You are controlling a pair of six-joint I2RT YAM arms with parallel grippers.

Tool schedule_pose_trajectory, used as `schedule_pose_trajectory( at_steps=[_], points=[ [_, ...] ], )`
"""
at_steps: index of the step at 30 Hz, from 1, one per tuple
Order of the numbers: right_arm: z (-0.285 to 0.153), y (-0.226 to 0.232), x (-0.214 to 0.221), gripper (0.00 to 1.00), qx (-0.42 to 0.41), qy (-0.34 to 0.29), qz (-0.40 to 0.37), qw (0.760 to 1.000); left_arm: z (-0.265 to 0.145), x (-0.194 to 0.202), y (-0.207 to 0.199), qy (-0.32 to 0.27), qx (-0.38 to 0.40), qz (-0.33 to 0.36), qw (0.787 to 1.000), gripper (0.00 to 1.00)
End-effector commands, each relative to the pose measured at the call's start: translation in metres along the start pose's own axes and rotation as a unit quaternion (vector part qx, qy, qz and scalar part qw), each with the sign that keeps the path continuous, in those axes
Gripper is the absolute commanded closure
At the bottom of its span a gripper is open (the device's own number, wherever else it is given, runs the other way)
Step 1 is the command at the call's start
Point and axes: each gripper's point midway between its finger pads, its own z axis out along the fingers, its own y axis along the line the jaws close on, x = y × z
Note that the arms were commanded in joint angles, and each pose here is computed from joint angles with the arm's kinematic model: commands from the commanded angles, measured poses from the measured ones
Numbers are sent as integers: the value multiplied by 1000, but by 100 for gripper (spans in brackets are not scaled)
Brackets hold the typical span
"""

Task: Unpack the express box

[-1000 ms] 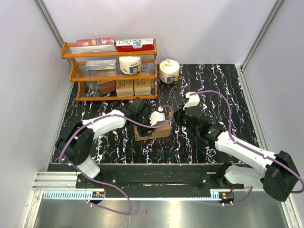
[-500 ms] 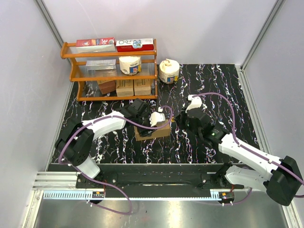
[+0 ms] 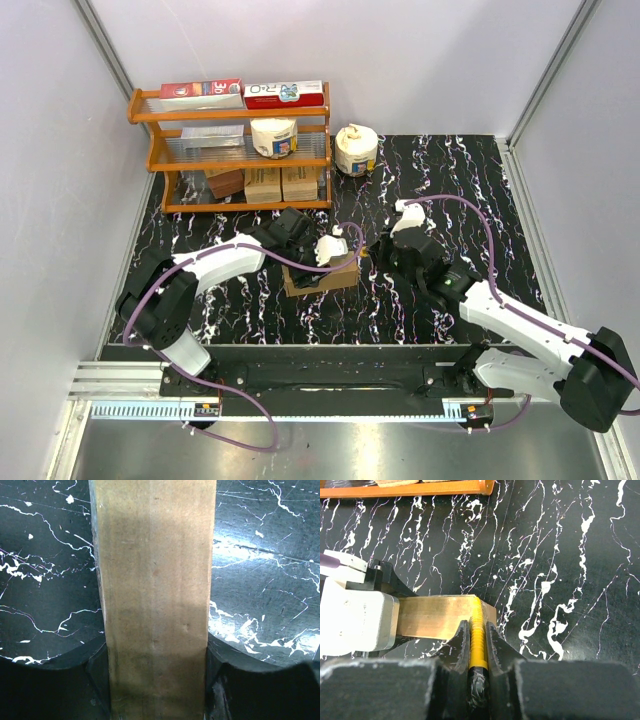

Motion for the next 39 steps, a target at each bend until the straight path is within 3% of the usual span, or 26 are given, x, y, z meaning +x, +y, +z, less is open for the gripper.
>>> schedule_pose_trajectory(
  at_steps=[1, 31, 39],
  points=[
    [1, 3, -25, 100, 5, -40, 8, 999, -1, 14, 3, 25, -15, 2, 1000, 51],
    [15, 5, -17, 100, 2, -31, 5, 999, -1, 15, 2, 30, -12, -5, 999, 53],
    [9, 5, 16, 100, -4, 52, -5, 999, 0, 19, 10, 45, -35, -40, 998, 55]
  ],
)
